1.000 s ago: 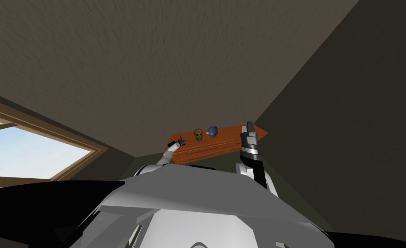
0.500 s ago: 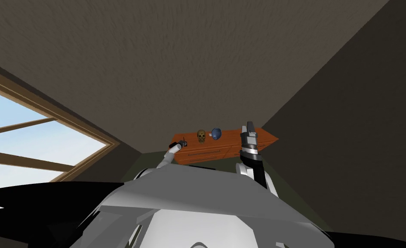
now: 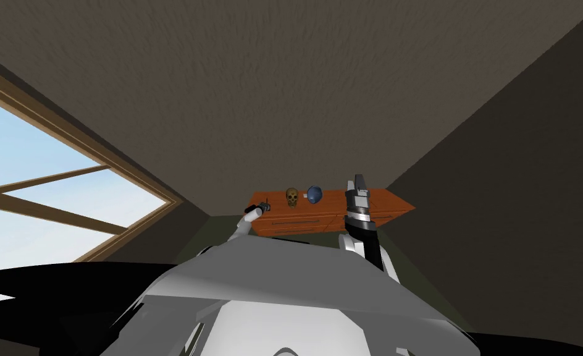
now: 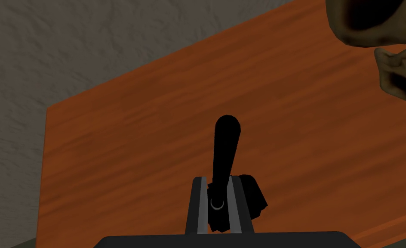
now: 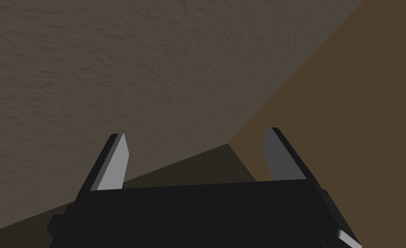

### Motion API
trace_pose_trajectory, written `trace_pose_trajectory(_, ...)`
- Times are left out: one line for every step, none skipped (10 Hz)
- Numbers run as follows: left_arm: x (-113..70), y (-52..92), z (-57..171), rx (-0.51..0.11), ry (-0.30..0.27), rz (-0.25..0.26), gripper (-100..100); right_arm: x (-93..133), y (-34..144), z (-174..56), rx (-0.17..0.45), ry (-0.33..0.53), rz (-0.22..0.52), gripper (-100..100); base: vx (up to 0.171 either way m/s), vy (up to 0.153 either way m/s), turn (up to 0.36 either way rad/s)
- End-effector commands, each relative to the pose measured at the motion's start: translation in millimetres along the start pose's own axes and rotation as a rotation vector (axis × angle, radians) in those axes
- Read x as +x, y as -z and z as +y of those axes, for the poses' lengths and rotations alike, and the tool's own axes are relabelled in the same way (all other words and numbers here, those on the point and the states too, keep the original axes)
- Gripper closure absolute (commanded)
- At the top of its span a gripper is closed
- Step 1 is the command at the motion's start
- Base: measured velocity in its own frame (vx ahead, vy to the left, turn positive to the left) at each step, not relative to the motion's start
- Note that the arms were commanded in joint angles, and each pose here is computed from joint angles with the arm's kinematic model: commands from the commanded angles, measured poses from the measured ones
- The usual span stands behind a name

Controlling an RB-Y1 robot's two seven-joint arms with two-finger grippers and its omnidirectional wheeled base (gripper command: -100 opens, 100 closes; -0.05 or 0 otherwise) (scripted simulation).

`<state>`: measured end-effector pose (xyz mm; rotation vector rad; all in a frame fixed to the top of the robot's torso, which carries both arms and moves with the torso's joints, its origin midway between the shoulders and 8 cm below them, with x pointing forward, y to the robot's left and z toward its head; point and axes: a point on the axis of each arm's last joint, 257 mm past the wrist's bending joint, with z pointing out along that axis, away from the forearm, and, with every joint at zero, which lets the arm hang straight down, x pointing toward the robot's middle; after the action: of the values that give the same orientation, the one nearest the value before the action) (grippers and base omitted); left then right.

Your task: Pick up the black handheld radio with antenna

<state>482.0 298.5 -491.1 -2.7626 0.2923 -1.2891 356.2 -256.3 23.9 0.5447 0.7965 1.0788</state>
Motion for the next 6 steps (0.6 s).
trace_pose_trajectory(4.8,3.0,8,-0.01,-0.012,0.009,100,0,0.0,0,0.0,0.0,0.0,0,0.042,-0.003,0.152)
trace_pose_trajectory(0.4,6.3,25,-0.04,-0.031,0.002,100,0,0.0,0,0.0,0.0,0.0,0,0.057,0.003,0.232)
trace_pose_trajectory(3.6,10.5,41,-0.066,-0.052,0.009,100,0,0.0,0,0.0,0.0,0.0,0,0.097,-0.004,0.354)
trace_pose_trajectory(2.7,15.0,58,-0.093,-0.07,0.009,100,0,0.0,0,0.0,0.0,0.0,0,0.111,-0.012,0.331)
trace_pose_trajectory(11.6,15.8,56,-0.089,-0.073,0.026,100,0,0.0,0,0.0,0.0,0.0,0,0.077,-0.021,0.112)
trace_pose_trajectory(7.8,20.4,74,-0.117,-0.089,0.02,100,0,0.0,0,0.0,0.0,0.0,0,0.069,-0.013,0.221)
